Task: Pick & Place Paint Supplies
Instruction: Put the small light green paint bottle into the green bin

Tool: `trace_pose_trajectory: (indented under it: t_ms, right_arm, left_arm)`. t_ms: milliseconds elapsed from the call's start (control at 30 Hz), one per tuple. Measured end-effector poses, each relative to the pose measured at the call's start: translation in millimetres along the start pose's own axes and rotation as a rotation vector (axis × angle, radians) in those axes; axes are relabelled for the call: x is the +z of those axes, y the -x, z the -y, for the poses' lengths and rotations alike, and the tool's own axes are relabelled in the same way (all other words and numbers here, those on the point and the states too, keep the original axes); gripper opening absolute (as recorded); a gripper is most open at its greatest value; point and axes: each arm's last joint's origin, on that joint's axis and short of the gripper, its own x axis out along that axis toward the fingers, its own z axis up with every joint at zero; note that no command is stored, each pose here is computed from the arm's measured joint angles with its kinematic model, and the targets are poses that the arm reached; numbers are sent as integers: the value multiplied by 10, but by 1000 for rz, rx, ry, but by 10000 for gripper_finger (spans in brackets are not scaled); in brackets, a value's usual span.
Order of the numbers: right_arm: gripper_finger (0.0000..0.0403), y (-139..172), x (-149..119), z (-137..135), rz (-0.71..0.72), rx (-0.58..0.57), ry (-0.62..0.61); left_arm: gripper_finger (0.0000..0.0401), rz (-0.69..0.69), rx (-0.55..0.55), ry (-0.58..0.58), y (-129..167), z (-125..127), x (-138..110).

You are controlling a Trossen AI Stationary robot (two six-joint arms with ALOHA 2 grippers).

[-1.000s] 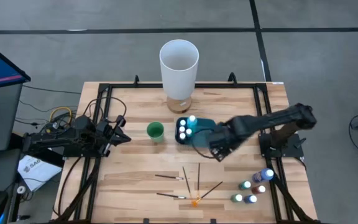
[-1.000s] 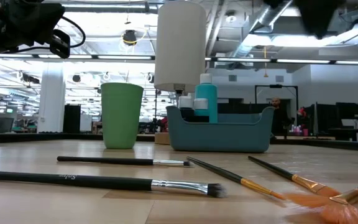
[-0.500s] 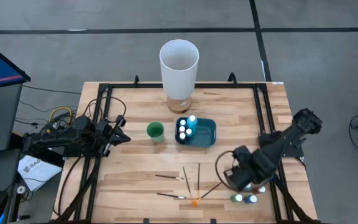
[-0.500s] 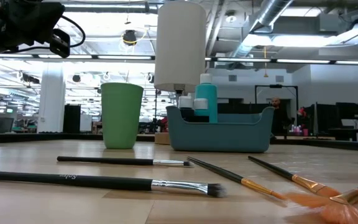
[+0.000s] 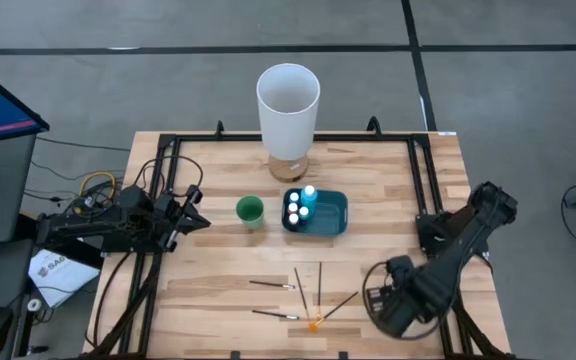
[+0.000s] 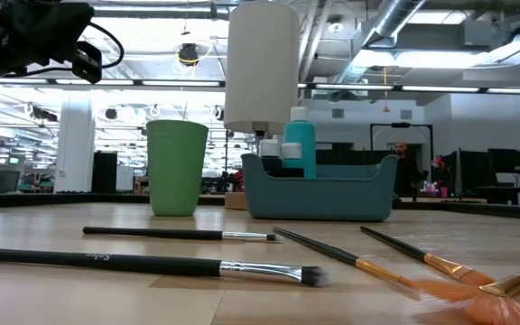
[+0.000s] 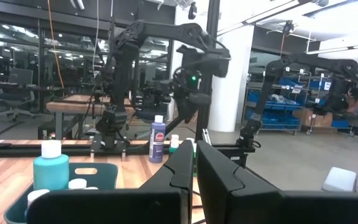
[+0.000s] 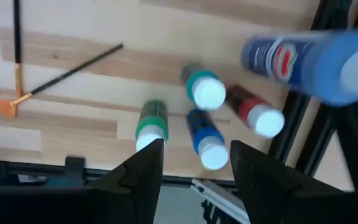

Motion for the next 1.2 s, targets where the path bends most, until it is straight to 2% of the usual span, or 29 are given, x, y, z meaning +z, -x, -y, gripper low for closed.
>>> trace_pose_trajectory:
  t_ms: [167, 400, 500, 733, 1000, 1200]
  right_arm:
    - [200, -137, -116, -46, 29, -30, -34]
    - [205, -143, -67, 13, 77, -52, -35]
    - [205, -156, 18, 139, 60, -23, -28]
    - [205, -504, 136, 296, -57, 121, -5]
    - [205, -741, 188, 352, -65, 124, -9]
    - [204, -790, 190, 353, -75, 120, -9]
  left_arm:
    - [8, 2, 0, -1, 0, 0, 2]
    - [8, 2, 0, -1, 0, 0, 3]
    - [8, 4, 0, -2, 0, 0, 4]
    - [8, 8, -1, -4, 0, 1, 9]
    - [8, 11, -2, -5, 0, 2, 11]
    - [8, 14, -2, -6, 0, 2, 14]
